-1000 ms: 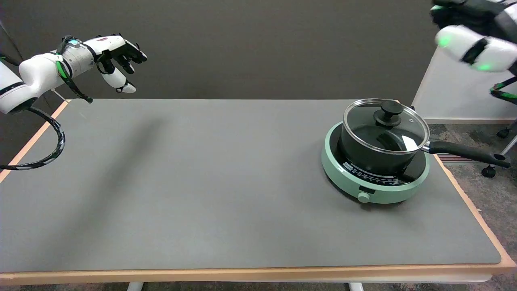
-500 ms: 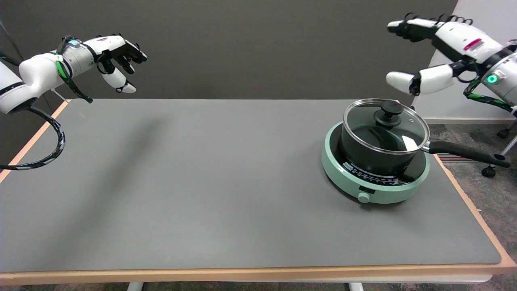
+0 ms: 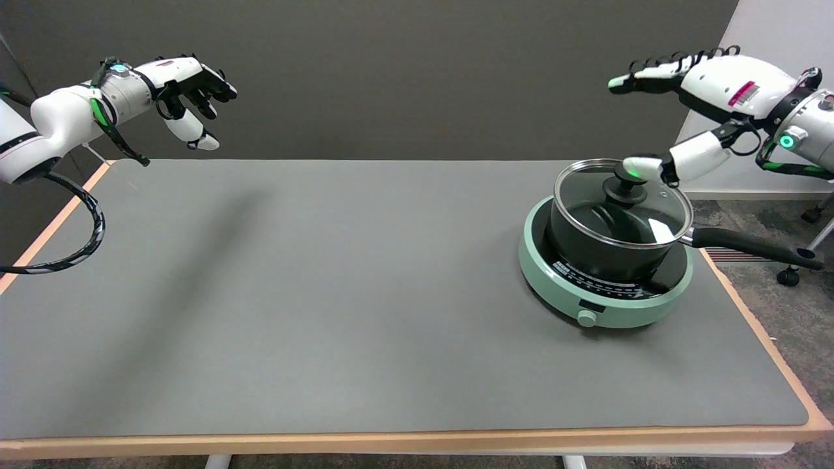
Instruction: Pick up the pot lid.
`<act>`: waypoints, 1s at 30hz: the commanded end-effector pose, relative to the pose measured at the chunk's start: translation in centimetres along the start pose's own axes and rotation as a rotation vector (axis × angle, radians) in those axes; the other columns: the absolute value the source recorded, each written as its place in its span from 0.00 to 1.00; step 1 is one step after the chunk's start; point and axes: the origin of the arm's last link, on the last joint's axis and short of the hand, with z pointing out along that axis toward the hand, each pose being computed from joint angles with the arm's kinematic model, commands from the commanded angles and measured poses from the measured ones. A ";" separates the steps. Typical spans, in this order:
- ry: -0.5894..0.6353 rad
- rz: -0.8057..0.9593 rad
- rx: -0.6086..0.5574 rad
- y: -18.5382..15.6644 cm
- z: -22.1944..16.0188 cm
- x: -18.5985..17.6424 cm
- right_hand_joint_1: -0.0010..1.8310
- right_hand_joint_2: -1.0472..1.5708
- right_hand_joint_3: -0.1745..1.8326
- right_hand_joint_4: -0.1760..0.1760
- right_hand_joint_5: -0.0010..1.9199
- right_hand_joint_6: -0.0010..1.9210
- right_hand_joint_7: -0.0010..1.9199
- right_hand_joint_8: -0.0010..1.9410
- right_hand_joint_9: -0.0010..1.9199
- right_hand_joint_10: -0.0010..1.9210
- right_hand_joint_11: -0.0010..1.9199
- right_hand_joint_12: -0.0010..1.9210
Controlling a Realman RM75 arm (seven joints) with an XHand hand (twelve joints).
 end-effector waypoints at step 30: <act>-0.086 -0.200 -0.049 0.9 1.6 -4.3 0.50 0.60 0.57 0.92 0.29 0.16 0.30 0.10 0.30 0.17 0.17 0.33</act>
